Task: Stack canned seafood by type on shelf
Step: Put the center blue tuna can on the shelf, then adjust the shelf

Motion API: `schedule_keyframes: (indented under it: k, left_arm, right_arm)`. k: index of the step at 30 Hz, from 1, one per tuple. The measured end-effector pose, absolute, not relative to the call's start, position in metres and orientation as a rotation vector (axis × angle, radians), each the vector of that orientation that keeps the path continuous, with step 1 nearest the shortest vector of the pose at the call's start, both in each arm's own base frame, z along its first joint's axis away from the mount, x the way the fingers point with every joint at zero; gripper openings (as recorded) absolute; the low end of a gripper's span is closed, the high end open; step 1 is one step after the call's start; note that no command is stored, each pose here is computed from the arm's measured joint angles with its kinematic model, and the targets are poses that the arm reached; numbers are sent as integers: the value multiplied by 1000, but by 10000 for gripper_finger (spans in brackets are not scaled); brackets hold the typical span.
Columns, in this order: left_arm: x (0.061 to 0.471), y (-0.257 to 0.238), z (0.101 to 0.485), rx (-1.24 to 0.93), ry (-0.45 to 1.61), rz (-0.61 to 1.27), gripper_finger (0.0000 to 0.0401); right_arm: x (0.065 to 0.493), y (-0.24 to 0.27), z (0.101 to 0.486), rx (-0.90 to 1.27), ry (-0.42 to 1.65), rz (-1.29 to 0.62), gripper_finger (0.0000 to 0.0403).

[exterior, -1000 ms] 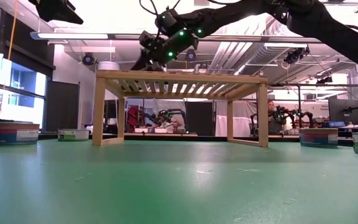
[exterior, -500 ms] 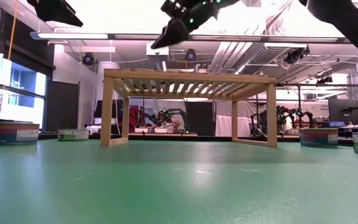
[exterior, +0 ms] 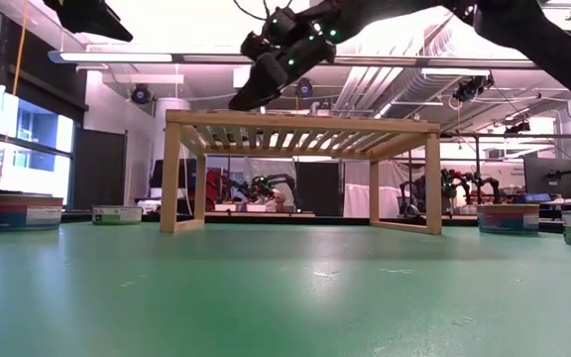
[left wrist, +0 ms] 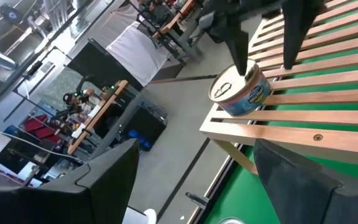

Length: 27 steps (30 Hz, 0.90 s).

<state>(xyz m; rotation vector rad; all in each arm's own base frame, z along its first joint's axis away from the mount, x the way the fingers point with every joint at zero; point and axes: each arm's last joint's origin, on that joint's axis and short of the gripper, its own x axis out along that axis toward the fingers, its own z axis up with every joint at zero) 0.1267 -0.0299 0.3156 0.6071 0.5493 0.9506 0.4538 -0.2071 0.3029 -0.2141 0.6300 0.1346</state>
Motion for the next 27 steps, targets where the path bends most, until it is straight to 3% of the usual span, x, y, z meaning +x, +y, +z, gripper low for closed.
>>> schedule_keyframes:
  k: [14,22,27]
  left_arm:
    - [127,-30,316,594,544,952,305]
    - [133,-37,303,454,544,885,305]
    - [149,-52,269,366,581,692,305]
  right_arm:
    - [468,-221,299,-196,491,74,295]
    - [433,-189,369,-296,446,88,294]
    - [404,-166,372,-262,525,97,275]
